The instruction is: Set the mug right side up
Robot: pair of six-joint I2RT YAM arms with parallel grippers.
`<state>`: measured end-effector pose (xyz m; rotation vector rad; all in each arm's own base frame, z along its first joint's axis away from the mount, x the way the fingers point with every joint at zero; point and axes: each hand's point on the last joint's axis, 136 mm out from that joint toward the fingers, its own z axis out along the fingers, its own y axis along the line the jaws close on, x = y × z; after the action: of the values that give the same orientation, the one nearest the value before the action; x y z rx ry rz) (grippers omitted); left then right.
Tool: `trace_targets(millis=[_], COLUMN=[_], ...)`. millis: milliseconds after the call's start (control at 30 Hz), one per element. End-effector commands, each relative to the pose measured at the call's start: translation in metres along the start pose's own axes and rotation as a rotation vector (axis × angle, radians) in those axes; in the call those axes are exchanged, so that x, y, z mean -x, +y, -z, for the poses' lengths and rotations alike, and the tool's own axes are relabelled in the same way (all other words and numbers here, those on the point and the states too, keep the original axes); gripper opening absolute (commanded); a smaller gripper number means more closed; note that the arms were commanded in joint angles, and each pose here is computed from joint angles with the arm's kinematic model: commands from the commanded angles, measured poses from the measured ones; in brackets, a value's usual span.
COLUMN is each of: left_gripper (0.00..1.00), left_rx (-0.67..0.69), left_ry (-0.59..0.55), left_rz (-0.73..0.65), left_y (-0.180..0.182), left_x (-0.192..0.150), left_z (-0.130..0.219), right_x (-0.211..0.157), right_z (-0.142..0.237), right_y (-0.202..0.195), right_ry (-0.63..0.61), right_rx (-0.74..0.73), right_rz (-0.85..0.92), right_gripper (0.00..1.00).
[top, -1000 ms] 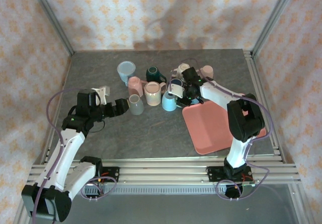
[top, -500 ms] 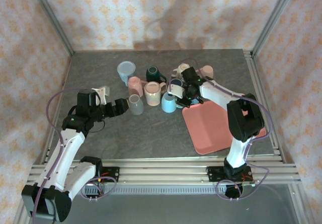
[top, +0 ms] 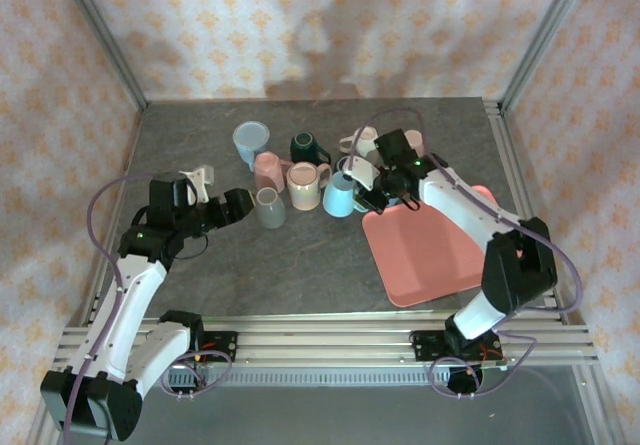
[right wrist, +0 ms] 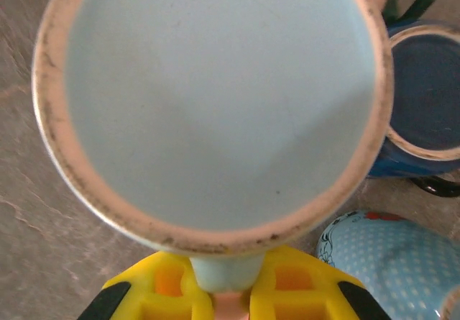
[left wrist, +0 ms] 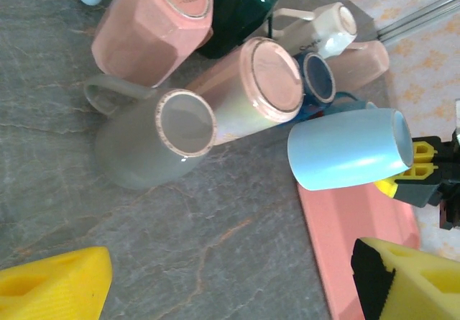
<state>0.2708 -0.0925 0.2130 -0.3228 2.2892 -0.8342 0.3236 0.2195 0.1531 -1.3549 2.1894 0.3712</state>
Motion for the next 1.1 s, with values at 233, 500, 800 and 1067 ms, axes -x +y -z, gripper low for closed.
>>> trace_targets(millis=[233, 500, 800, 1067], left_gripper=[0.85, 0.85, 0.80, 0.68], left_rx=[-0.343, -0.506, -0.594, -0.623], left_ry=[-0.067, -0.055, -0.052, 0.013], left_rz=[0.240, 0.384, 0.578, 0.654], left_y=[-0.074, -0.128, -0.174, -0.210], left_x=[0.031, 0.039, 0.055, 0.057], left_z=[0.015, 0.016, 0.019, 0.005], right_x=[0.106, 0.157, 0.188, 0.190], right_z=[0.120, 0.180, 0.210, 0.208], right_y=[0.000, -0.009, -0.008, -0.001], right_ry=[-0.465, -0.667, -0.800, -0.783], right_rx=[-0.007, 0.121, 0.327, 0.395], right_rz=[-0.514, -0.921, -1.181, -1.210], right_gripper=[0.00, 0.00, 0.00, 0.00])
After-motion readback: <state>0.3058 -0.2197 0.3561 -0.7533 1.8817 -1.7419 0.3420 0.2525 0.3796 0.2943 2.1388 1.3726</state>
